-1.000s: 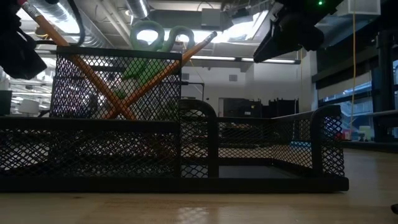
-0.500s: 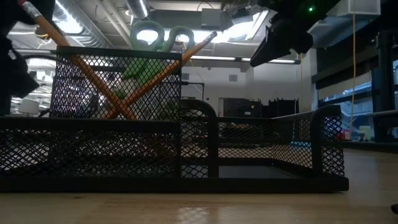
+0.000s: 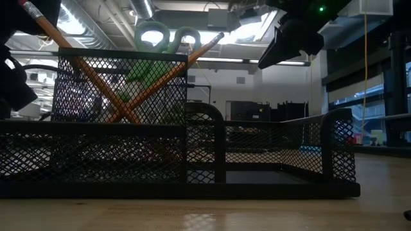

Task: Pick and place office supplies into organizer
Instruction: Put the left black binder clip into the black desk organizer

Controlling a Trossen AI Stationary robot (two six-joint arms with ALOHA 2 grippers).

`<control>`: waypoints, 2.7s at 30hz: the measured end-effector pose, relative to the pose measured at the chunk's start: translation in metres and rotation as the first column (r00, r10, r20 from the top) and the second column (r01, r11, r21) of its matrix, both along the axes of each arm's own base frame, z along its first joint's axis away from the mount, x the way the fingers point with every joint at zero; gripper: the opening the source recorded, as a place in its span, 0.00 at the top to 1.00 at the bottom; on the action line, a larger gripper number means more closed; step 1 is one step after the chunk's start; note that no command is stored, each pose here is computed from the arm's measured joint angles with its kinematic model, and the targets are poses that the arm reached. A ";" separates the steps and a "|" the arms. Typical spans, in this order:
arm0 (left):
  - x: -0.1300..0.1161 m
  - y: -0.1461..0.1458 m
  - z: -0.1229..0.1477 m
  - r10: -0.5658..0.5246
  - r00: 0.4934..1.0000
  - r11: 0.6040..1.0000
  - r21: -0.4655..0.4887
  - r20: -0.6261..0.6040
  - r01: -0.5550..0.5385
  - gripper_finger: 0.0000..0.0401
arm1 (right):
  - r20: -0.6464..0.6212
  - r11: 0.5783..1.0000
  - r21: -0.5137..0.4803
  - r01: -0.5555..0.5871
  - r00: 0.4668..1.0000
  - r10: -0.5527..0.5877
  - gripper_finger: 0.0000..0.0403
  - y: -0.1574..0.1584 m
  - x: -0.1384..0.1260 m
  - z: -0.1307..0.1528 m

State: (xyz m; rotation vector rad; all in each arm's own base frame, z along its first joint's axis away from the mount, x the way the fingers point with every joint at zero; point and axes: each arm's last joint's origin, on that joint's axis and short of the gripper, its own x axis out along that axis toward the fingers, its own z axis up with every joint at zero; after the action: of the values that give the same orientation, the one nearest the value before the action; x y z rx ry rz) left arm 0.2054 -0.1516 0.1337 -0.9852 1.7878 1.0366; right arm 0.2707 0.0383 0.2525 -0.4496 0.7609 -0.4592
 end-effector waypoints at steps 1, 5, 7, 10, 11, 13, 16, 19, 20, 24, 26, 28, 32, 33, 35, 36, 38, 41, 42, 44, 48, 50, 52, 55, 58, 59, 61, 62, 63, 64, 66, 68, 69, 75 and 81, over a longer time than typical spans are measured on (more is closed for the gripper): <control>0.000 0.000 0.000 -0.002 1.000 1.000 -0.007 -0.002 0.002 0.89 | 0.000 1.000 0.000 0.000 1.000 0.000 0.61 0.000 0.000 0.000; 0.000 0.000 0.001 -0.011 1.000 1.000 -0.022 -0.007 0.011 0.95 | 0.000 1.000 0.000 0.000 1.000 0.000 0.61 0.000 0.000 0.000; 0.001 -0.002 0.003 -0.034 0.999 0.998 -0.055 -0.006 0.033 0.97 | 0.001 1.000 0.001 0.001 1.000 -0.001 0.61 0.000 0.000 0.000; 0.008 -0.007 0.011 -0.074 0.997 0.990 -0.115 0.037 0.078 0.99 | 0.012 1.000 0.014 0.012 1.000 -0.012 0.61 0.000 0.000 0.000; 0.011 -0.008 0.016 -0.087 0.994 0.987 -0.131 0.059 0.094 0.99 | 0.013 1.000 0.016 0.013 1.000 -0.014 0.61 0.000 0.000 0.000; 0.018 -0.012 0.028 -0.110 0.988 0.976 -0.178 0.112 0.129 0.99 | 0.013 1.000 0.016 0.013 1.000 -0.013 0.61 0.000 0.000 0.000; 0.026 -0.018 0.053 -0.132 0.969 0.952 -0.246 0.211 0.183 0.99 | 0.013 1.000 0.015 0.013 1.000 -0.013 0.61 0.000 0.000 0.000; 0.030 -0.021 0.077 -0.112 0.954 0.938 -0.287 0.277 0.193 0.99 | 0.012 1.000 0.015 0.013 1.000 -0.013 0.61 0.000 0.000 0.000; 0.030 -0.022 0.084 -0.097 0.953 0.938 -0.294 0.287 0.183 0.99 | 0.012 1.000 0.015 0.013 1.000 -0.013 0.61 0.000 0.000 0.000; 0.027 -0.026 0.108 -0.076 0.924 0.925 -0.319 0.375 0.205 0.99 | 0.012 1.000 0.014 0.012 1.000 -0.013 0.61 0.000 0.000 0.000; 0.028 -0.030 0.119 -0.087 0.874 0.914 -0.311 0.478 0.261 0.99 | 0.011 1.000 0.014 0.012 1.000 -0.012 0.61 0.000 0.000 0.000; 0.032 -0.035 0.129 -0.095 0.772 0.908 -0.264 0.628 0.326 0.99 | 0.009 1.000 0.014 0.012 1.000 -0.012 0.61 0.000 0.000 0.000; 0.043 -0.047 0.143 -0.210 0.435 0.936 0.052 0.876 0.349 0.99 | 0.008 1.000 0.014 0.013 1.000 -0.013 0.61 0.000 0.000 0.000; 0.045 -0.049 0.144 -0.257 0.361 0.936 0.138 0.897 0.324 0.99 | 0.009 1.000 0.016 0.014 1.000 -0.014 0.61 0.000 0.000 0.000; 0.049 -0.055 0.142 -0.336 0.276 0.926 0.262 0.901 0.271 0.99 | 0.021 0.999 0.029 0.025 0.999 -0.026 0.61 0.000 0.000 0.000; 0.049 -0.058 0.139 -0.371 0.259 0.917 0.309 0.892 0.252 0.99 | 0.022 0.999 0.032 0.027 0.999 -0.028 0.61 0.000 0.000 0.000; 0.050 -0.066 0.132 -0.407 0.242 0.905 0.353 0.881 0.236 0.99 | 0.023 0.999 0.032 0.028 0.999 -0.028 0.61 0.000 0.000 0.000; 0.053 -0.078 0.117 -0.448 0.239 0.889 0.403 0.862 0.217 0.99 | 0.023 0.999 0.033 0.028 0.999 -0.029 0.61 0.000 0.000 0.000; 0.054 -0.081 0.111 -0.472 0.240 0.879 0.434 0.848 0.197 0.99 | 0.025 0.999 0.035 0.030 0.999 -0.031 0.61 0.000 0.000 0.000; 0.057 -0.088 0.099 -0.517 0.236 0.856 0.497 0.823 0.143 0.99 | 0.033 0.998 0.044 0.038 0.999 -0.039 0.61 0.000 0.000 0.000; 0.059 -0.100 0.073 -0.565 0.256 0.823 0.559 0.784 0.105 0.99 | 0.036 0.998 0.047 0.040 0.998 -0.042 0.61 0.000 0.000 0.000; 0.059 -0.104 0.062 -0.573 0.274 0.818 0.560 0.773 0.132 0.99 | 0.036 0.998 0.048 0.040 0.998 -0.042 0.61 0.000 0.000 0.000; 0.060 -0.108 0.052 -0.548 0.305 0.835 0.530 0.779 0.148 0.99 | 0.037 0.998 0.048 0.041 0.998 -0.043 0.61 0.000 0.000 0.000; 0.062 -0.108 0.039 -0.508 0.358 0.858 0.498 0.783 0.127 0.99 | 0.039 0.998 0.050 0.041 0.998 -0.043 0.61 0.000 0.000 0.000; 0.062 -0.105 0.036 -0.458 0.402 0.880 0.470 0.793 0.076 0.99 | 0.042 0.998 0.051 0.042 0.998 -0.044 0.61 0.000 0.000 0.000; 0.062 -0.104 0.035 -0.446 0.416 0.883 0.465 0.792 0.061 0.99 | 0.042 0.998 0.051 0.042 0.998 -0.044 0.61 0.000 0.000 0.000; 0.062 -0.102 0.035 -0.423 0.433 0.892 0.451 0.796 0.042 0.99 | 0.042 0.998 0.051 0.042 0.998 -0.044 0.61 0.000 0.000 0.000; 0.062 -0.101 0.035 -0.403 0.446 0.900 0.433 0.799 0.038 0.99 | 0.042 0.998 0.051 0.042 0.998 -0.044 0.61 0.000 0.000 0.000; 0.063 -0.101 0.035 -0.380 0.460 0.911 0.410 0.803 0.037 0.99 | 0.042 0.998 0.051 0.042 0.998 -0.044 0.61 0.000 0.000 0.000; 0.063 -0.100 0.035 -0.353 0.477 0.923 0.383 0.805 0.036 0.99 | 0.042 0.998 0.051 0.042 0.998 -0.044 0.61 0.000 0.000 0.000; 0.064 -0.098 0.035 -0.290 0.520 0.945 0.327 0.803 0.022 0.99 | 0.044 0.998 0.053 0.043 0.998 -0.045 0.61 0.000 0.000 0.000; 0.065 -0.096 0.035 -0.233 0.552 0.959 0.283 0.801 -0.006 0.99 | 0.054 0.996 0.066 0.053 0.997 -0.057 0.61 0.000 0.000 0.000; 0.066 -0.094 0.035 -0.213 0.562 0.962 0.272 0.799 -0.022 0.99 | 0.055 0.996 0.067 0.054 0.997 -0.058 0.61 0.000 0.000 0.000; 0.068 -0.091 0.035 -0.131 0.588 0.973 0.218 0.798 -0.080 0.99 | 0.054 0.996 0.067 0.054 0.997 -0.058 0.61 0.000 0.000 0.000; 0.069 -0.090 0.035 -0.112 0.594 0.976 0.201 0.796 -0.085 0.99 | 0.054 0.996 0.066 0.054 0.997 -0.057 0.61 0.000 0.000 0.000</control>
State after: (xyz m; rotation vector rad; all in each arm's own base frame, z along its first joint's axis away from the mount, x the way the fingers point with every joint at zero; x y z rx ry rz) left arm 0.2743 -0.2413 0.1690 -1.0609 0.8838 0.5801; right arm 0.2707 0.0385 0.2525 -0.3548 0.7334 -0.4957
